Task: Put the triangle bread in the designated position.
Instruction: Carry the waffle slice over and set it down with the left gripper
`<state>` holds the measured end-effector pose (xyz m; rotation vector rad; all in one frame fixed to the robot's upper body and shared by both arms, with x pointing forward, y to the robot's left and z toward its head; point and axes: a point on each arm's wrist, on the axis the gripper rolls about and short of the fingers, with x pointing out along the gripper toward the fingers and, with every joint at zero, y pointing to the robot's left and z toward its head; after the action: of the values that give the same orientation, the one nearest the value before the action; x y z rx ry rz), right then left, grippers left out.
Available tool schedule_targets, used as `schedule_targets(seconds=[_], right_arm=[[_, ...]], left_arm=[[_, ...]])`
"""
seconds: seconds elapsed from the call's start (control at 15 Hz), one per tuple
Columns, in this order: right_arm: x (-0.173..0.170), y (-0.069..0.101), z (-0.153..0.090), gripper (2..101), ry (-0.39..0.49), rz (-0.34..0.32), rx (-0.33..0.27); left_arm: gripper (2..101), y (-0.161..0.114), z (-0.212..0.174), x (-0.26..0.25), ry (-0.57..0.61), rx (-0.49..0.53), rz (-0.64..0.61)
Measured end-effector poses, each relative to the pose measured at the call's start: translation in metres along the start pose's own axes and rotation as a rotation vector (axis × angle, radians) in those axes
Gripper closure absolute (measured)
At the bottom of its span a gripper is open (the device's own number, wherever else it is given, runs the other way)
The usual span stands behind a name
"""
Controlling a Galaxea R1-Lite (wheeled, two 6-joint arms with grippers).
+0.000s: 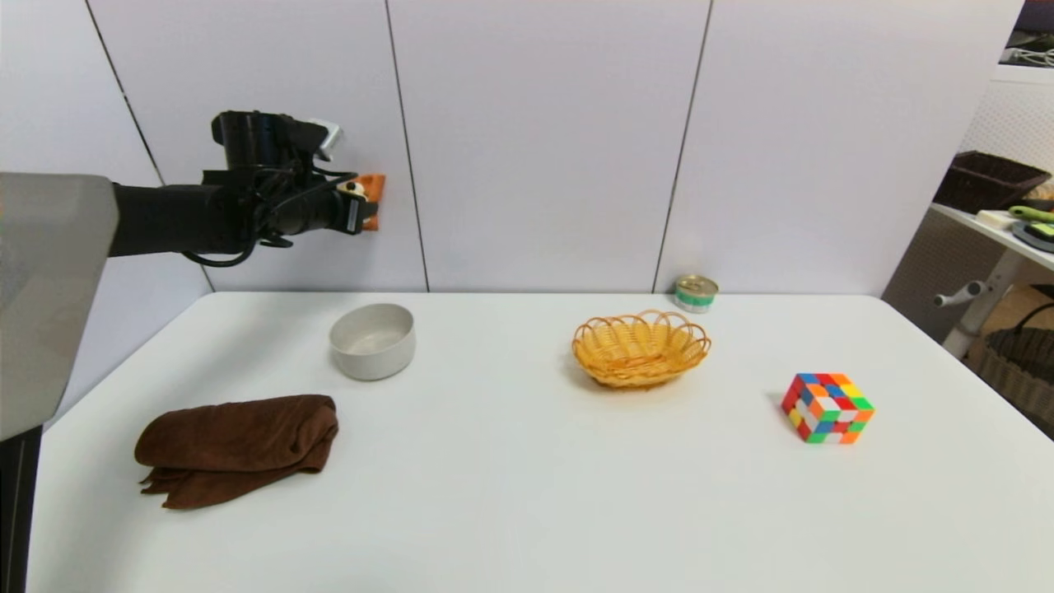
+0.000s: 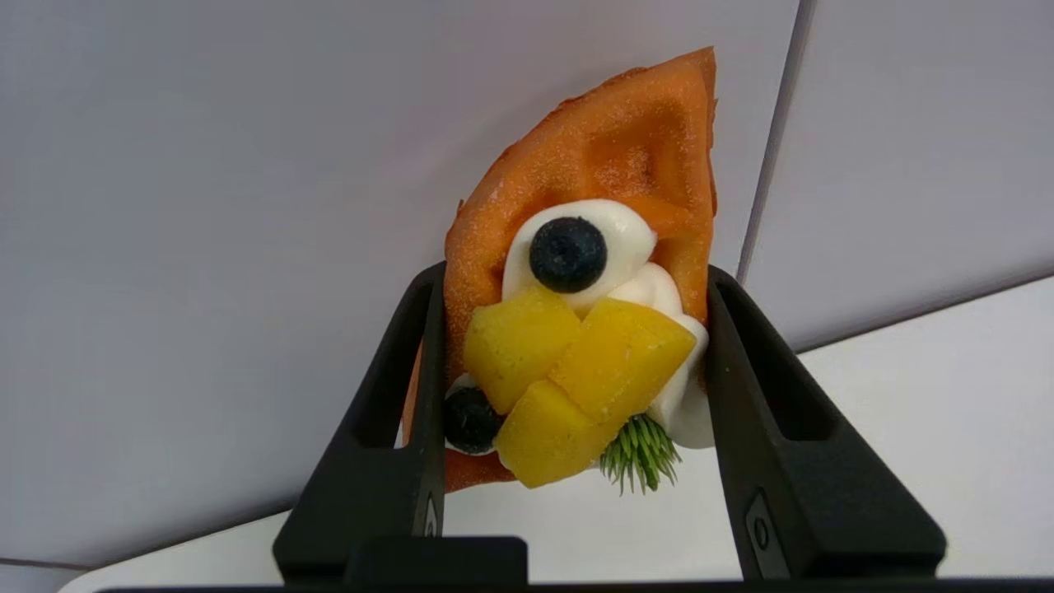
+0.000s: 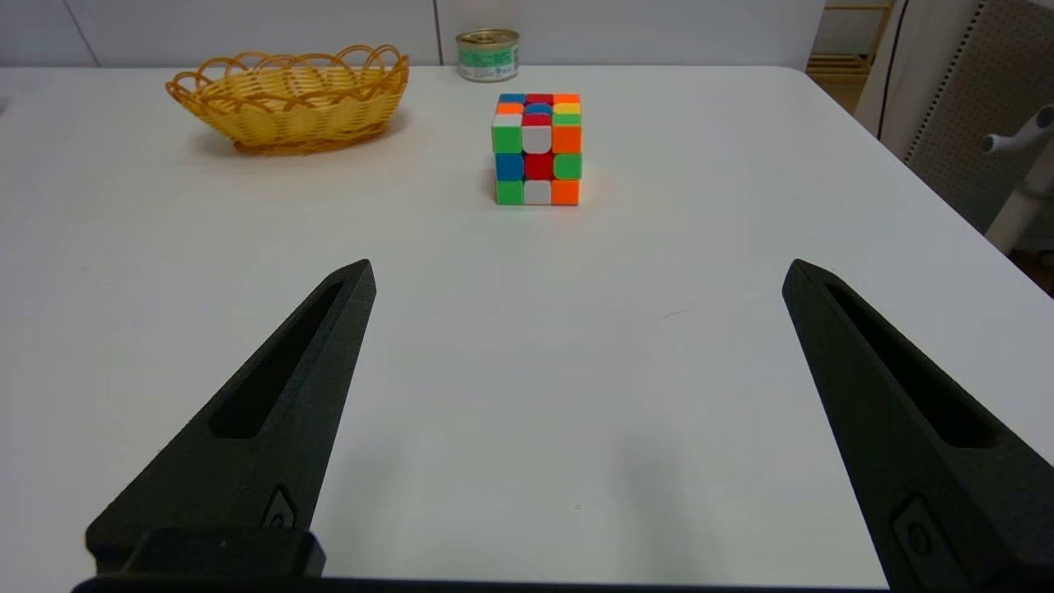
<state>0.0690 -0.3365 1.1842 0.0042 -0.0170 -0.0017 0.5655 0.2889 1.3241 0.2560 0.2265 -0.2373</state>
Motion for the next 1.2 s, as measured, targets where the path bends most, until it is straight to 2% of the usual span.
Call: schedule_targets(seconds=[0.93,1.07,1.2], right_arm=[[0.0,0.0,0.0,4.3,0.0,0.0,0.0],[0.0,0.0,0.0,4.3,0.0,0.0,0.0],[0.0,0.0,0.0,4.3,0.0,0.0,0.0]], left_arm=[[51.4,-0.02,-0.045,0.029,0.162,-0.013,-0.069],[38.9,-0.025,-0.048,0.031,0.18,-0.014,-0.081],[31.2,-0.029,-0.051,0.033,0.185,-0.013,-0.089]])
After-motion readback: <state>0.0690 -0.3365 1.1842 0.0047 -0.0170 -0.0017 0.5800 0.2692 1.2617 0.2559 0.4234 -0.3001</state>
